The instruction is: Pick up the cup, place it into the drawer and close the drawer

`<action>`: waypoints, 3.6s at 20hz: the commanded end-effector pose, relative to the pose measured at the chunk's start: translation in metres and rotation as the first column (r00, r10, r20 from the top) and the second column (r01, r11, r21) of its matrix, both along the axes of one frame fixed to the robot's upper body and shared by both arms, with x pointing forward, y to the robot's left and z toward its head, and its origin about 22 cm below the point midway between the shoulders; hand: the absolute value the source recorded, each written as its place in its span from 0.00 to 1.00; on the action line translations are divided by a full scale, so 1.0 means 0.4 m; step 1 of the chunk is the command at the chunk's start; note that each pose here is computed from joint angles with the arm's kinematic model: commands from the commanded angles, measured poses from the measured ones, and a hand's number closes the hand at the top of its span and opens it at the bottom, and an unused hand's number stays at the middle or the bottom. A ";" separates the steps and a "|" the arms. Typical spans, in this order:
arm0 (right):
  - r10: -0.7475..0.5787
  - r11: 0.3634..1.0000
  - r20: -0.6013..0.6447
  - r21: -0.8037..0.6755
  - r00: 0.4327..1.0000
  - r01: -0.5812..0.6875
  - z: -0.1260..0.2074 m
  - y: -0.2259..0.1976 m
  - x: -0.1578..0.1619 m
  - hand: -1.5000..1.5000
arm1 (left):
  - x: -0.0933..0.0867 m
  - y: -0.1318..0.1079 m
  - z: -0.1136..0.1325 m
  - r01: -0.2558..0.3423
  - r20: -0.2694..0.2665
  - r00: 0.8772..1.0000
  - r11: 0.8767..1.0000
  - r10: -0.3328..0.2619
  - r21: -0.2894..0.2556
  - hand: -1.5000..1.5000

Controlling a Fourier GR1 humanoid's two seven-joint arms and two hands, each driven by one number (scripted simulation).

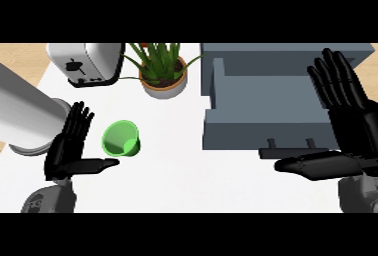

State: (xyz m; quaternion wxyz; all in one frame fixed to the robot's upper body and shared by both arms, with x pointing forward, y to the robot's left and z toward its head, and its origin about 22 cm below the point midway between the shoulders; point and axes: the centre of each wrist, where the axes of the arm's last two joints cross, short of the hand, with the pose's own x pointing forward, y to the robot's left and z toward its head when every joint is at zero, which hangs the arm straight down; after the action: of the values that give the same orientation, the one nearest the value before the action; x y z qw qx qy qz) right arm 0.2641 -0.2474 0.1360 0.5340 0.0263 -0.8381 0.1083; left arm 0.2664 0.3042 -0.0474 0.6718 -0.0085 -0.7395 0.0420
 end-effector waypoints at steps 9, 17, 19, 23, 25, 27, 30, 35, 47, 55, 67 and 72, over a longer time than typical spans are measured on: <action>-0.004 1.000 0.013 0.002 1.000 0.004 0.023 -0.029 0.023 0.00 | -0.003 0.045 -0.192 -0.024 -0.019 1.000 0.999 0.025 0.044 0.00; 0.010 1.000 0.019 -0.009 1.000 -0.010 0.056 0.017 0.023 0.00 | -0.034 0.030 -0.258 -0.037 0.000 0.999 0.999 0.037 0.012 0.00; 0.012 1.000 0.018 -0.003 1.000 -0.012 0.055 -0.028 -0.003 0.00 | -0.026 0.027 -0.258 -0.044 0.002 0.999 0.999 0.044 0.006 0.00; 0.011 1.000 -0.005 -0.025 1.000 -0.011 0.047 -0.001 -0.001 0.00 | -0.032 0.028 -0.263 -0.049 0.008 0.999 0.999 0.049 -0.004 0.00; 0.016 1.000 0.015 -0.023 1.000 -0.016 0.028 -0.032 0.016 0.00 | -0.009 -0.011 -0.260 -0.049 0.013 0.999 0.999 0.049 0.016 0.00; 0.014 1.000 0.012 0.001 1.000 -0.014 0.001 -0.002 0.011 0.00 | -0.028 0.044 -0.255 -0.036 0.047 0.998 0.999 0.036 0.018 0.00; 0.010 1.000 0.012 0.004 1.000 -0.010 0.024 -0.025 0.032 0.00 | 0.011 -0.005 -0.245 -0.016 0.031 0.999 1.000 0.016 0.019 0.00; 0.014 1.000 0.024 0.011 1.000 -0.014 0.070 0.000 0.030 0.00 | 0.016 -0.029 -0.249 0.011 0.045 0.999 1.000 -0.011 -0.011 0.00; 0.000 1.000 -0.007 -0.018 1.000 0.000 0.024 -0.031 0.038 0.00 | 0.055 -0.052 -0.222 -0.048 0.239 0.970 0.998 0.036 0.047 1.00; -0.004 1.000 0.000 -0.018 1.000 0.004 0.073 -0.043 0.042 0.00 | 0.068 -0.070 -0.215 -0.206 0.356 0.917 0.978 0.181 0.033 1.00; -0.012 0.999 -0.008 -0.045 1.000 0.012 0.032 -0.082 0.011 0.00 | 0.255 -0.143 -0.026 0.099 0.467 0.881 0.995 -0.075 -0.027 1.00; -0.033 0.998 -0.022 -0.047 0.999 0.032 0.047 -0.062 0.010 0.00 | 0.338 -0.274 0.117 0.202 0.501 0.849 0.979 -0.169 -0.013 1.00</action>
State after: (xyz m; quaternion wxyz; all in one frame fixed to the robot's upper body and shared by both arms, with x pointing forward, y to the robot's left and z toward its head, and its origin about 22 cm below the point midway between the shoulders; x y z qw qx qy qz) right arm 0.2682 -0.2743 0.1484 0.5439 0.0068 -0.8311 0.1154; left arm 0.3800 0.2241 -0.0408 0.4825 -0.0678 -0.8729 0.0248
